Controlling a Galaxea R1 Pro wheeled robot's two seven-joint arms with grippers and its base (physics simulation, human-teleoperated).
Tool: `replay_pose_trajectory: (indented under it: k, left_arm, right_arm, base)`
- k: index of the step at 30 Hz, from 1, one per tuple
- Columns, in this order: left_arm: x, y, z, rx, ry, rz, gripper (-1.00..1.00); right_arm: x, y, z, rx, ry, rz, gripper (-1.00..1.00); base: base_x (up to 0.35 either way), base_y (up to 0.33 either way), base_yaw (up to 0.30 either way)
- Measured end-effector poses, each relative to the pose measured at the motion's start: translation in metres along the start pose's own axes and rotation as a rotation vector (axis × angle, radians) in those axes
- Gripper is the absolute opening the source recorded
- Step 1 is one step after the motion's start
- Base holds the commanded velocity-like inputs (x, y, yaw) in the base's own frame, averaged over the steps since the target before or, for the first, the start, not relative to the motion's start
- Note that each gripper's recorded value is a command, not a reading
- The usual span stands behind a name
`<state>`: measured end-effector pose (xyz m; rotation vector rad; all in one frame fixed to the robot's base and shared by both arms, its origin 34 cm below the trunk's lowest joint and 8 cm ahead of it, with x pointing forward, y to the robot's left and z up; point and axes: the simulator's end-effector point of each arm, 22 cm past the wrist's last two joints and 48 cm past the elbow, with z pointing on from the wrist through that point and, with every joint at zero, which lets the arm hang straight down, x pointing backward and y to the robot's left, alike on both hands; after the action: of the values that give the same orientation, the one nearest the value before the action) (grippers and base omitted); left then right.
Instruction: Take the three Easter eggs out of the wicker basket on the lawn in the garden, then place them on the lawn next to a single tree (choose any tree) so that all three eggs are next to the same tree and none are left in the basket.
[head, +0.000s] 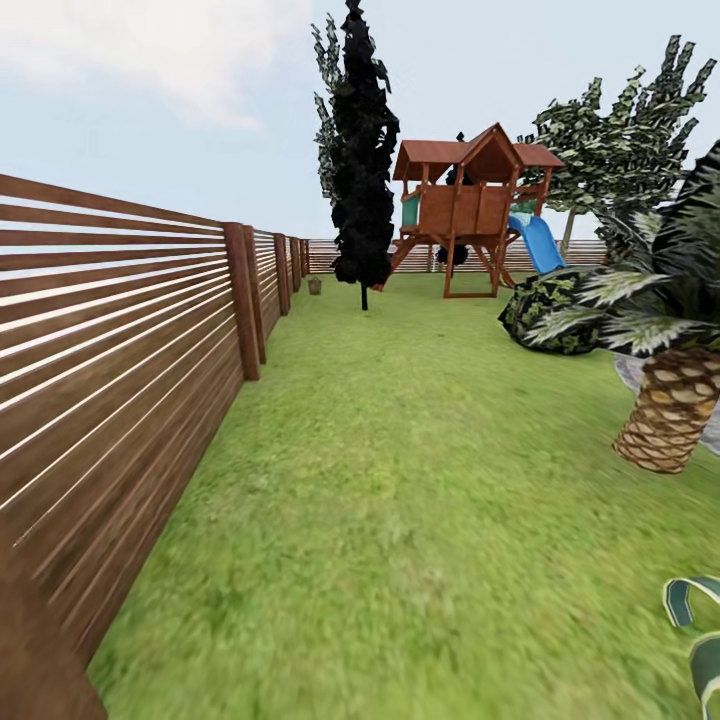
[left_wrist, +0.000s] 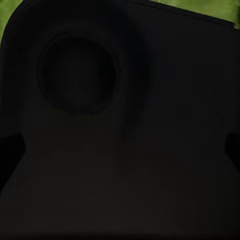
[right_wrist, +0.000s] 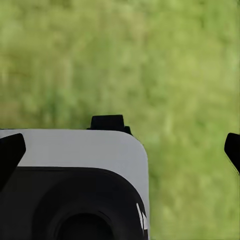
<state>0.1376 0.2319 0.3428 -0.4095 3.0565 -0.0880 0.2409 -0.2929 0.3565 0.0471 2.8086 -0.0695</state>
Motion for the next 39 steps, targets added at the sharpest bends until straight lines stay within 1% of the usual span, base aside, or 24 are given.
replay_pose_trajectory:
  k: [39]
  left_arm:
    - [0.0001,-0.0006,0.0000,0.001,0.000,0.001,1.00]
  right_arm:
    - [0.0002,0.0001,0.0000,0.000,0.000,0.000,1.00]
  base:
    - [0.332,0.000,0.000]
